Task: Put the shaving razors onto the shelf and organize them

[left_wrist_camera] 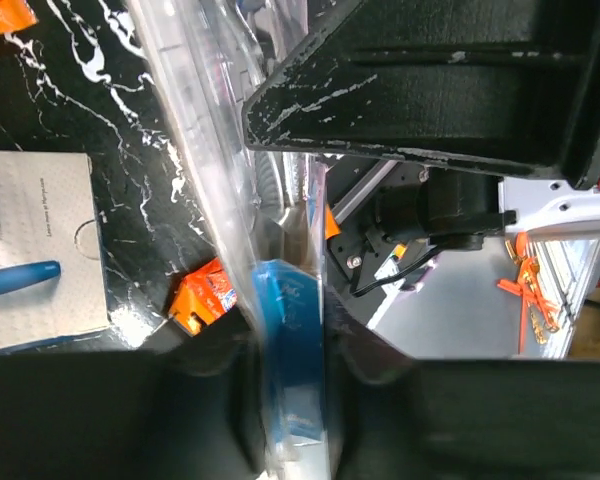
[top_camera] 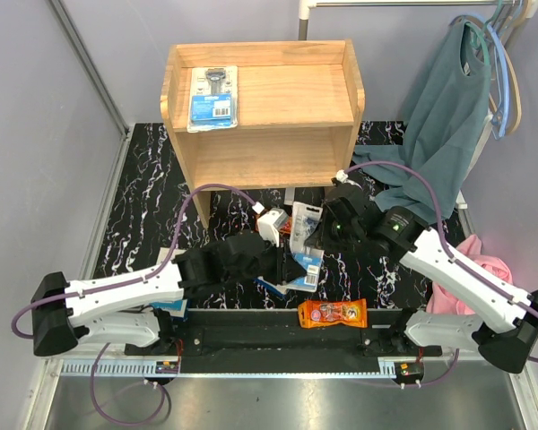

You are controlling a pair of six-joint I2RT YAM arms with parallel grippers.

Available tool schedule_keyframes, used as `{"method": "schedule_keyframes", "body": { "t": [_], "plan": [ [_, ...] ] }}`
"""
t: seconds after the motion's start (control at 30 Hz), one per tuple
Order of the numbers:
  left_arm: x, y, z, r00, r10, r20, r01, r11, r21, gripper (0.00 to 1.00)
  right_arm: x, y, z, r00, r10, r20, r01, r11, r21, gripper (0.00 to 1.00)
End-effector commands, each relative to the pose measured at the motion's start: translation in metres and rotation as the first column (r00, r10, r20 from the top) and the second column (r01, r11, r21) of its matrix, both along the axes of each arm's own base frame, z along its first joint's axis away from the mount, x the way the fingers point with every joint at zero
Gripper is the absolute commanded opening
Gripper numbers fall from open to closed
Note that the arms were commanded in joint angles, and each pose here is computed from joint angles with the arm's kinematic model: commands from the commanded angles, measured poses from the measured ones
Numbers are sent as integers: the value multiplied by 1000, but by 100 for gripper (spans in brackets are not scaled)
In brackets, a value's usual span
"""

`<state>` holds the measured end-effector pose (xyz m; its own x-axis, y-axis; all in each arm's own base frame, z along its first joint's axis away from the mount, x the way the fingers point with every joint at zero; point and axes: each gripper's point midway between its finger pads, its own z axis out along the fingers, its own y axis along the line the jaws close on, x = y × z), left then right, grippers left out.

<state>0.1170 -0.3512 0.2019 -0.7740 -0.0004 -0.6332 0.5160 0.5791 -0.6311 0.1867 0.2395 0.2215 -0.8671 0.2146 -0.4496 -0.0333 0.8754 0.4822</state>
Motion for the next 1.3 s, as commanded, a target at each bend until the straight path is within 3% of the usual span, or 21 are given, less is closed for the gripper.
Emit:
{"method": "schedule_keyframes", "body": {
  "t": [0.0,0.03,0.07,0.17,0.27,0.5,0.7,0.9,1.07,1.27],
  "plan": [
    [3,-1,32,998,19,66,-11,994,-113,13,6,15,37,996,-11,91,-3,989,148,25],
    [3,1,30,998,23,64,-15,994,-113,12,4,14,41,995,-10,101,-7,987,163,32],
    [3,2,30,998,28,65,-20,993,-116,11,4,14,43,994,-10,109,-9,985,170,48],
    [4,11,35,996,57,66,-48,989,-139,6,3,10,53,990,-25,137,-3,980,201,71],
    [7,21,35,993,99,60,-89,985,-146,3,0,4,62,986,-40,164,1,973,231,84],
    [17,46,38,982,183,46,-174,973,-153,0,-16,13,55,988,33,154,-77,954,289,94],
    [29,74,49,985,172,-12,-166,923,-347,0,-32,31,45,982,116,151,-164,919,359,96],
    [22,95,73,998,67,7,-51,820,-570,0,-44,45,47,966,142,214,-232,842,487,97],
    [11,90,79,999,-26,18,32,777,-628,0,-49,60,47,957,162,239,-272,783,560,98],
    [8,90,89,998,-42,42,59,748,-661,0,-46,72,31,961,172,217,-264,805,532,95]
  ]
}}
